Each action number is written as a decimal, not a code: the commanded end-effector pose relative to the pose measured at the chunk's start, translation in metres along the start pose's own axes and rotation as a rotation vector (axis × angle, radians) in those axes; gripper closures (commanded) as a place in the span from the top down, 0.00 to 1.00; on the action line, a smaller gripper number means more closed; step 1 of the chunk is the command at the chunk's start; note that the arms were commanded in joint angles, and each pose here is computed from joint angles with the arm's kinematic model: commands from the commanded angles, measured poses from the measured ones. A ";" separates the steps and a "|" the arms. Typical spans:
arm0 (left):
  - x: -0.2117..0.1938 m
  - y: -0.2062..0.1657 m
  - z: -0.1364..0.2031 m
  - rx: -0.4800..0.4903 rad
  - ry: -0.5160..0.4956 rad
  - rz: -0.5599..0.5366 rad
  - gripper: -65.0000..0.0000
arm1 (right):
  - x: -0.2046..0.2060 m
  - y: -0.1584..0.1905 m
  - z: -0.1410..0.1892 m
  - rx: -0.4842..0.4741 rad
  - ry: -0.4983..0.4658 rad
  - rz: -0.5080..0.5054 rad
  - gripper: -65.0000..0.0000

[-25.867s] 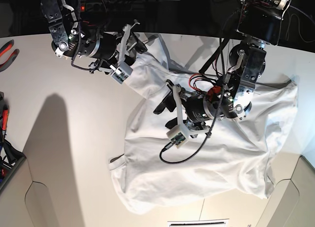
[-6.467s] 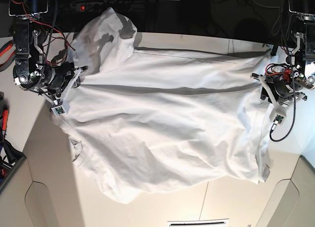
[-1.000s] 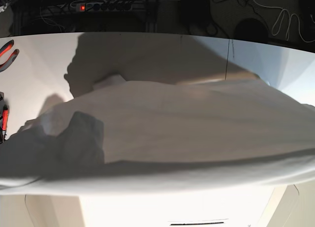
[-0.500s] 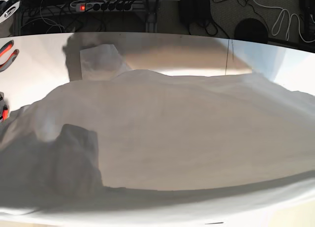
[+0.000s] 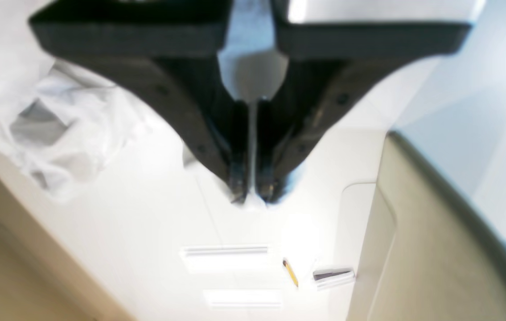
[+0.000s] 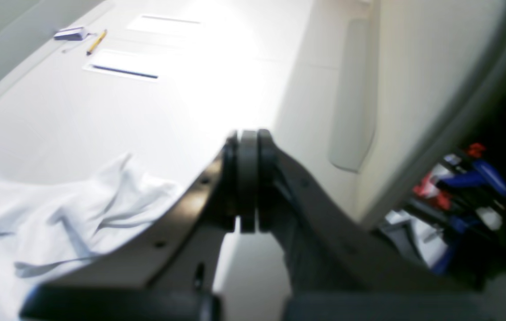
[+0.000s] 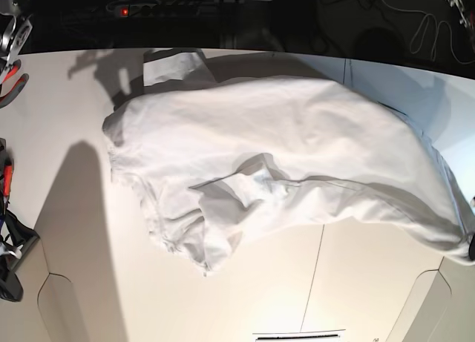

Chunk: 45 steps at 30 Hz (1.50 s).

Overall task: Layout the t-shirt on the table in an organized manner, then fold the t-shirt properly
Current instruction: 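Raise the shirt high with both grippers and swing it down onto the table, then lower the right gripper onto the bunched shirt and pinch fabric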

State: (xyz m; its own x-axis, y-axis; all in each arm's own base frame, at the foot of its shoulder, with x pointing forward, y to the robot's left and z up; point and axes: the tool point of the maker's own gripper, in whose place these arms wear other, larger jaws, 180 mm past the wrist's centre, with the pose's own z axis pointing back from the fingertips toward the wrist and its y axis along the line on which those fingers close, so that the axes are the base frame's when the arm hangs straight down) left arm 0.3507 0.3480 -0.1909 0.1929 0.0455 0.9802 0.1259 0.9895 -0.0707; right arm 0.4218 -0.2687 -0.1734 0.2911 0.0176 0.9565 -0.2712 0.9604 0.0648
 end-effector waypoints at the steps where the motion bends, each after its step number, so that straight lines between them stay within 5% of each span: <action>1: 0.018 0.003 -0.006 0.002 -0.040 -0.013 0.00 | 0.024 0.000 -0.003 0.010 -0.054 0.020 0.00; 10: -0.009 0.006 -0.079 0.038 0.072 -0.030 0.00 | -0.015 0.015 -0.082 0.027 0.058 -0.042 0.00; 17: -0.041 0.062 -0.087 0.320 0.232 -0.050 0.00 | -0.066 -0.009 -0.108 -0.100 0.137 -0.170 0.00; 18: -0.044 0.065 -0.087 0.328 0.241 -0.054 0.02 | -0.071 -0.007 -0.110 -0.097 0.145 -0.179 0.00; 22: -0.046 0.065 -0.086 0.334 0.250 -0.052 0.54 | -0.069 0.000 -0.111 -0.063 0.131 -0.198 0.00; 32: -0.031 0.081 -0.078 0.423 0.204 -0.016 0.56 | -0.053 0.029 -0.110 0.096 0.089 -0.206 0.08; 35: -0.012 0.080 -0.072 0.395 0.152 0.011 0.56 | -0.051 0.042 -0.106 0.137 0.137 -0.154 0.08; 40: 0.038 0.058 -0.056 0.216 -0.008 0.100 0.56 | -0.046 0.087 -0.104 0.225 0.242 0.051 0.08; 45: 0.089 0.064 -0.020 0.138 -0.199 0.196 0.56 | -0.061 0.161 -0.106 0.353 0.331 0.346 0.32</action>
State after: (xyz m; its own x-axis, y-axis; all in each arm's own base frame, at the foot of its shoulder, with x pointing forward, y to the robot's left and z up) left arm 0.3959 0.4088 -0.1384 0.0663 0.2808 0.9575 -0.0473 0.9594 -0.2780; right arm 0.4474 -0.0843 -0.2740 0.4308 0.4702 0.7703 -0.6800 0.7302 -0.0655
